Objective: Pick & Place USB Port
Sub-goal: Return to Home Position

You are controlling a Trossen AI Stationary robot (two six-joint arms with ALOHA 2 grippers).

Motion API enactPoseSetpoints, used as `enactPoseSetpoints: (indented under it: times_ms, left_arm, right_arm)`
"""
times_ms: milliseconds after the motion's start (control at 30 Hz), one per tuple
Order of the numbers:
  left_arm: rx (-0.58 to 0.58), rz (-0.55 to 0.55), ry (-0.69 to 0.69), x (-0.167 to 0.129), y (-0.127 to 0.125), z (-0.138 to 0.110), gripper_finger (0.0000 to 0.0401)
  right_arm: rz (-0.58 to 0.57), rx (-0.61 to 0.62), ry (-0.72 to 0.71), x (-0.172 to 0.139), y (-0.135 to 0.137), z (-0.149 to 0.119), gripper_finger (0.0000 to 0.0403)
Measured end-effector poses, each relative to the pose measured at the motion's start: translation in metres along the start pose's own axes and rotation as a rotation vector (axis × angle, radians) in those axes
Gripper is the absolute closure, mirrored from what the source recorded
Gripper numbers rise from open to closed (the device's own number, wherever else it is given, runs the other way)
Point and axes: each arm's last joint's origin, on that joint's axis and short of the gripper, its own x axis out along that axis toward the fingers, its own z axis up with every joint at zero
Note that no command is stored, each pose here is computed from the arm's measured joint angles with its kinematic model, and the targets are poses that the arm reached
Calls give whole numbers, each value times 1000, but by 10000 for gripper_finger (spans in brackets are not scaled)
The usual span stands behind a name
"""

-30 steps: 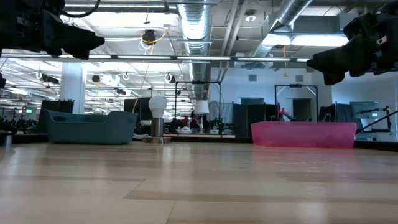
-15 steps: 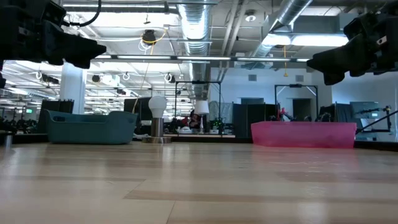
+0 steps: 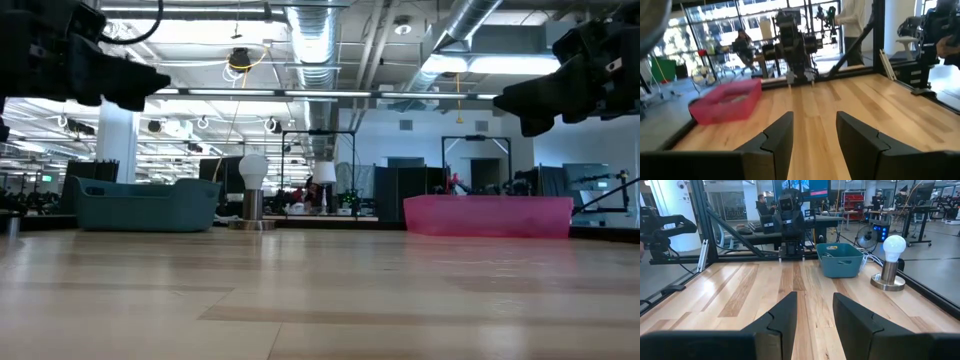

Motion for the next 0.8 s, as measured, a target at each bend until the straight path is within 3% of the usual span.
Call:
enactPoseSetpoints:
  times_ms: [367,800]
  left_arm:
    - [-96,-16,143,-1,-3,-13,252]
    - [-109,-16,146,-1,-3,-14,252]
  right_arm:
    - [1,2,0,0,0,0,284]
    - [1,12,2,0,0,0,284]
